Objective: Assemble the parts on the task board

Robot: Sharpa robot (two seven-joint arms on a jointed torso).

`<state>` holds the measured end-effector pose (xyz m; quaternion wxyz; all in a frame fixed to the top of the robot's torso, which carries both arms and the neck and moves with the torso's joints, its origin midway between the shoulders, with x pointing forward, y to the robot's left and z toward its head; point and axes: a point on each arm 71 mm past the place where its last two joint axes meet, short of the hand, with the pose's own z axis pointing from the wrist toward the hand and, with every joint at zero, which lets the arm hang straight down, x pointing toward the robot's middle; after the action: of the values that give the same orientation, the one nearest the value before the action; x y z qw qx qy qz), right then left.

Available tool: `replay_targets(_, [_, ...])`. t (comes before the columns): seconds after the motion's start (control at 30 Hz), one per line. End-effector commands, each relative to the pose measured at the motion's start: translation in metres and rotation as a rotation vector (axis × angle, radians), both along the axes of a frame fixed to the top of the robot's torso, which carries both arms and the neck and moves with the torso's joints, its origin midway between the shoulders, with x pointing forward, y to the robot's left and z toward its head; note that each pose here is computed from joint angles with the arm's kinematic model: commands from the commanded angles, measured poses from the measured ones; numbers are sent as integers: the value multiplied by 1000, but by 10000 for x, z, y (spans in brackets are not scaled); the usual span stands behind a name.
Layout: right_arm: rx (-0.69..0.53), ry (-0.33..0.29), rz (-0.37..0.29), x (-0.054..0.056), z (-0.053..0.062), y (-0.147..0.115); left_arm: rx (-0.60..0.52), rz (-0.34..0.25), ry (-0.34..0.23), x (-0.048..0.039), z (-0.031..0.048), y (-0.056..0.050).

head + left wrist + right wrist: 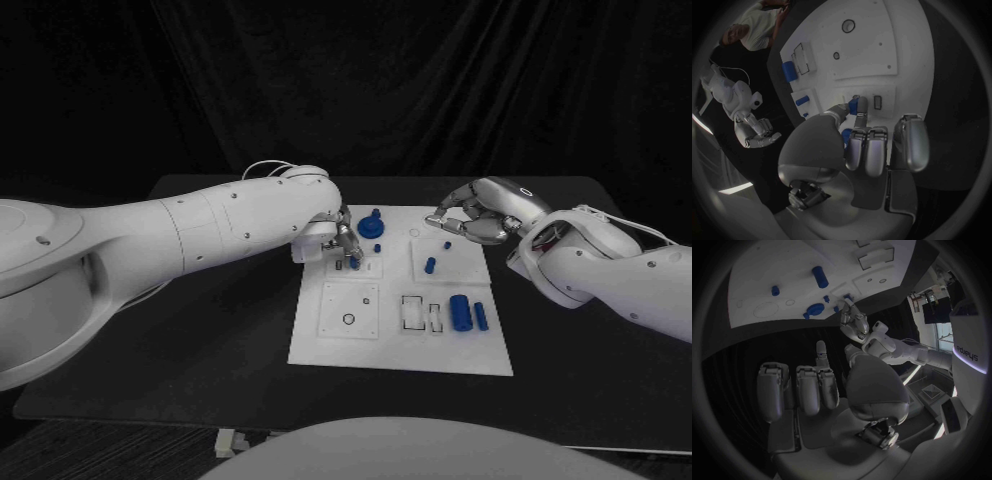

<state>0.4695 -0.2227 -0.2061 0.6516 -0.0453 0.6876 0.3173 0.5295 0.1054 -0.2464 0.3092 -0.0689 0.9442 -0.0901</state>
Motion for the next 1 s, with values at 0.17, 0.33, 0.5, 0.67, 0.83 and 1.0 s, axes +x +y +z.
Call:
replay_targets(0.17, [-8,17,-12,1,-24,-1,1,-22,29,-64,-90,-32])
replay_targets(0.33, [-10,20,-13,2,-28,-4,0,-24,30,-68,-91,-32])
replay_targets(0.5, [-12,23,-14,2,-31,-7,-2,-24,29,-68,-91,-33])
replay_targets(0.67, [-13,24,-13,2,-33,-5,-4,-26,29,-68,-93,-43])
replay_targets(0.83, [-13,25,-13,2,-34,-2,-4,-30,31,-70,-96,-56])
replay_targets(1.0, [-14,27,-13,0,-36,-6,-2,-26,32,-61,-104,-49])
